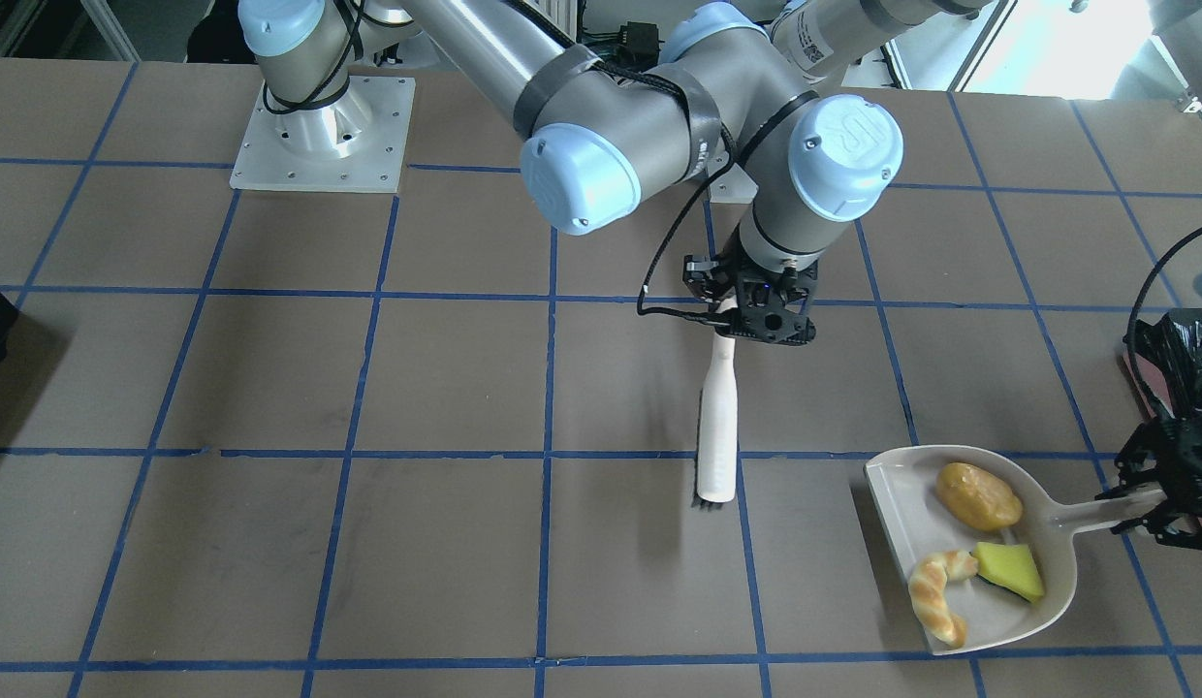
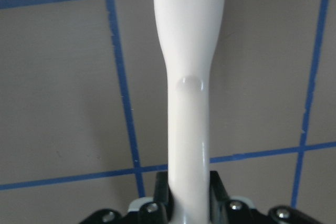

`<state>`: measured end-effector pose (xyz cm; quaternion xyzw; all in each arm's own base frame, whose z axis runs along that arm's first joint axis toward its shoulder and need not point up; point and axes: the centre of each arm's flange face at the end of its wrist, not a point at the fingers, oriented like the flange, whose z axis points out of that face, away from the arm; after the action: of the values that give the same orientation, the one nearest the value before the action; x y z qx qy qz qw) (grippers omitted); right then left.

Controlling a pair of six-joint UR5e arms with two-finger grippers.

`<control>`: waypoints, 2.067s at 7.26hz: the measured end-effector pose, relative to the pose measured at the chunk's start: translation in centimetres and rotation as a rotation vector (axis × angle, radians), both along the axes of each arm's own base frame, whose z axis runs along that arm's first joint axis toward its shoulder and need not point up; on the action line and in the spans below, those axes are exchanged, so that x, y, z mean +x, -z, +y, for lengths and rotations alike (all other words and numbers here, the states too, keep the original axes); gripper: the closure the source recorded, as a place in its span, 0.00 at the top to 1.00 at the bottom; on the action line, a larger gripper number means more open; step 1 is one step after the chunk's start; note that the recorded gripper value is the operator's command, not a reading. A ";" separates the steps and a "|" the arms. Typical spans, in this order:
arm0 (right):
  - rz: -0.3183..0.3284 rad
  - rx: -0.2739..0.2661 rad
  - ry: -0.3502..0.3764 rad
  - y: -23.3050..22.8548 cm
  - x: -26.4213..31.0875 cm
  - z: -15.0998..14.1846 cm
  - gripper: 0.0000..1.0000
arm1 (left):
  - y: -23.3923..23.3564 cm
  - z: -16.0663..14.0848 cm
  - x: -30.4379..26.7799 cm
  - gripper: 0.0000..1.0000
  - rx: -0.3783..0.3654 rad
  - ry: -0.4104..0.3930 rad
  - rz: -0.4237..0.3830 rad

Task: Sweep and dump trash in nearest bin
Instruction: 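Lift the loaded dustpan with the left gripper while the right withdraws the brush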

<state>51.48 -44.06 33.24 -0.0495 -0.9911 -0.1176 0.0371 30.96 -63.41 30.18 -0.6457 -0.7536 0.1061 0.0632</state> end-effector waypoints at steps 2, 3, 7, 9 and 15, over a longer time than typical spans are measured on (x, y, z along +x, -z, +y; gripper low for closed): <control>-0.044 -0.058 -0.034 3.2 -6.6 6.5 0.00 | -4.2 2.4 3.5 0.00 -0.004 -0.052 0.043; -0.057 -0.079 -0.037 4.9 -8.8 9.2 0.00 | -6.2 3.6 5.6 0.00 -0.015 -0.074 0.038; -0.025 -0.061 0.032 7.8 -11.8 13.8 0.00 | -11.6 8.7 18.0 0.00 -0.066 -0.108 -0.033; -0.017 -0.058 0.048 8.1 -11.9 14.0 0.00 | -12.5 11.5 24.2 0.00 -0.091 -0.128 -0.091; -0.023 -0.054 0.005 8.4 -12.1 13.7 0.00 | -15.9 18.4 35.7 0.00 -0.139 -0.213 -0.261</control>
<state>39.41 -30.33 24.81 -0.0514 -0.9942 -0.0916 0.0238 66.67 -44.97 46.08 -0.5732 -0.8104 0.0791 -0.0917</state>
